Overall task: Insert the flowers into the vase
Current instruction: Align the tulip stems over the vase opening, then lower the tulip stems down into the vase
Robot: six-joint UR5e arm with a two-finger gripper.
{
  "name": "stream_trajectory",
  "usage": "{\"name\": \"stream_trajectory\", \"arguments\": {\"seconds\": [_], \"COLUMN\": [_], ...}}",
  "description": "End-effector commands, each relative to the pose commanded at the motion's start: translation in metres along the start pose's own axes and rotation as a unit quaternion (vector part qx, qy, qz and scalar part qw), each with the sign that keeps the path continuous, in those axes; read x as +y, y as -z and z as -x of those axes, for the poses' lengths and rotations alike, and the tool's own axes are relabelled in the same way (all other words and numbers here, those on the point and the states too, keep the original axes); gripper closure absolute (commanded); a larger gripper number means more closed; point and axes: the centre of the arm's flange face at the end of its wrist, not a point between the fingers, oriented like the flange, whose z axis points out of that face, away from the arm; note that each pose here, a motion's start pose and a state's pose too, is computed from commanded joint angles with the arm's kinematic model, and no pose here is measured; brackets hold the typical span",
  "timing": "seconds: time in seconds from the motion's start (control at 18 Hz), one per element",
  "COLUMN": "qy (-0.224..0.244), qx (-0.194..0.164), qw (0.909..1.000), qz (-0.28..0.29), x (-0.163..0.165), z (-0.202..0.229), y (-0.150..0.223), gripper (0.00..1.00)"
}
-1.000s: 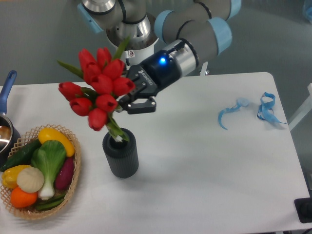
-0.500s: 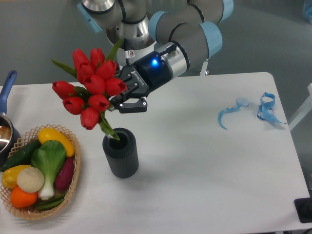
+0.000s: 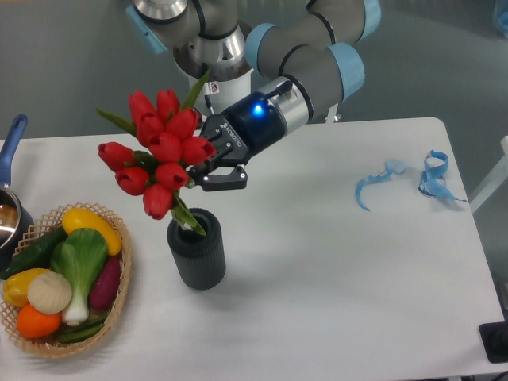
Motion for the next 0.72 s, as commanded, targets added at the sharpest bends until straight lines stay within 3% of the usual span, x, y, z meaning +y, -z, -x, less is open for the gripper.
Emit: {"name": "stream_trajectory", "arguments": {"seconds": [0.44,0.72], "qy": [0.018,0.020], "qx": [-0.005,-0.018], "qw": [0.9998,0.9990], "qz": [0.002,0.037], "x": [0.025,0.055], "z": [0.011,0.015], "y": [0.004,0.006], "gripper": [0.70,0.70]}}
